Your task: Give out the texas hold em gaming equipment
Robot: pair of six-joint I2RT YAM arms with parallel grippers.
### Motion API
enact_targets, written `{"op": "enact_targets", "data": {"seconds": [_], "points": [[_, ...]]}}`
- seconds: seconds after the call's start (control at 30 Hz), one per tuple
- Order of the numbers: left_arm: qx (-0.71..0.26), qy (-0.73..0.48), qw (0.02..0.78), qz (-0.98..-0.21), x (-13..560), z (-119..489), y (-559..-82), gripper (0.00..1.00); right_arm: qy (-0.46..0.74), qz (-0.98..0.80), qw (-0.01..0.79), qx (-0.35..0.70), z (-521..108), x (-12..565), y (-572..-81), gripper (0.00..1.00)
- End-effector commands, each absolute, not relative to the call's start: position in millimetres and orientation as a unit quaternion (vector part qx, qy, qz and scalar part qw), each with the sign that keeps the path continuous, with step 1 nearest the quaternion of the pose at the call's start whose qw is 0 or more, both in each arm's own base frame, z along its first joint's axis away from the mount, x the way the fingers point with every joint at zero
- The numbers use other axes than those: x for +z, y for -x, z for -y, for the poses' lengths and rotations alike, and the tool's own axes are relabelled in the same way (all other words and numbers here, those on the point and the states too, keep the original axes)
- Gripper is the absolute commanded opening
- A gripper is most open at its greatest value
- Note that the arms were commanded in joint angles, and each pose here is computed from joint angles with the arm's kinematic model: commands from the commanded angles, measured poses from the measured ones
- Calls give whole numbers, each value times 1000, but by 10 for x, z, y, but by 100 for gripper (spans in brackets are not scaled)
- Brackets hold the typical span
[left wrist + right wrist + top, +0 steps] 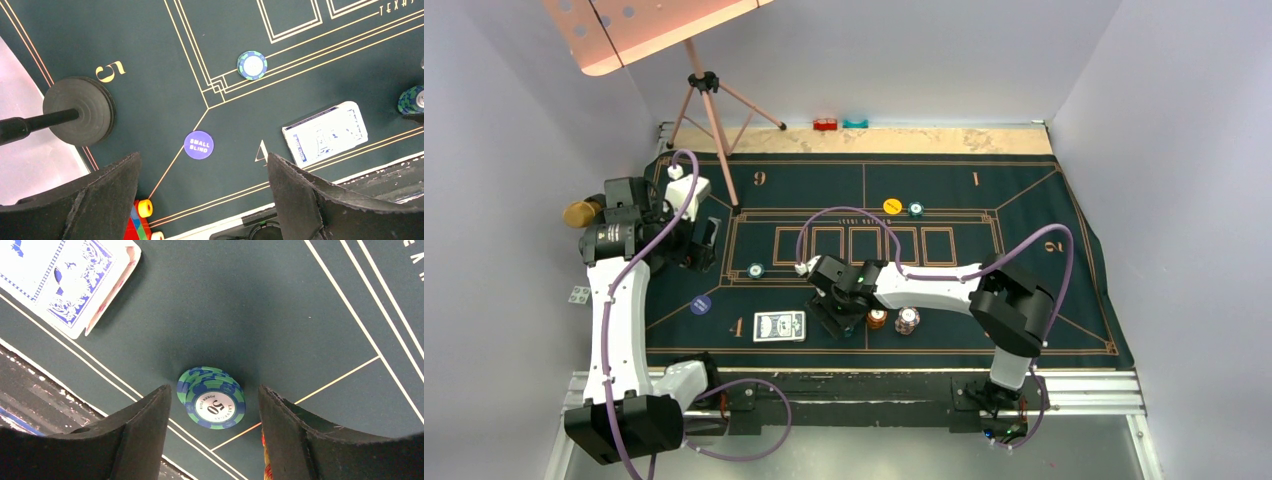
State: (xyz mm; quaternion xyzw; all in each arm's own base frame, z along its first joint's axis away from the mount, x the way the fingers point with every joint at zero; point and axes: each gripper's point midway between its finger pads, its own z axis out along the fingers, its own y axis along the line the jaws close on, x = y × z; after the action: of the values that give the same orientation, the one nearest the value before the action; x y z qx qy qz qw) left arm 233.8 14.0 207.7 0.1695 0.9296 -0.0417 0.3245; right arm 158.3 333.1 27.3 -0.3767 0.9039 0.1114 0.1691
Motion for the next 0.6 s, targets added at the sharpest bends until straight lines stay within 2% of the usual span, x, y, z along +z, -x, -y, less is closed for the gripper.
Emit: {"op": "enact_targets", "data": {"seconds": [0.0,0.23,0.33,0.4,0.57], "points": [[-30,-180,343,-921,2216,-154,-2372,100,391,-900,157,113,-3321,241,-1523,65],[-18,-182,344,-921,2213,-190,-2365,100,399,-897,145,121,-3364,242,-1488,43],[-16,-184,346,-920,2217,-197,-2366,100,408,-896,137,113,-3339,221,-1478,40],[-16,-184,346,-920,2213,-194,-2366,100,414,-894,132,107,-3322,219,-1475,41],[-15,-186,346,-919,2203,-192,-2352,100,425,-891,124,98,-3306,242,-1481,60]]}}
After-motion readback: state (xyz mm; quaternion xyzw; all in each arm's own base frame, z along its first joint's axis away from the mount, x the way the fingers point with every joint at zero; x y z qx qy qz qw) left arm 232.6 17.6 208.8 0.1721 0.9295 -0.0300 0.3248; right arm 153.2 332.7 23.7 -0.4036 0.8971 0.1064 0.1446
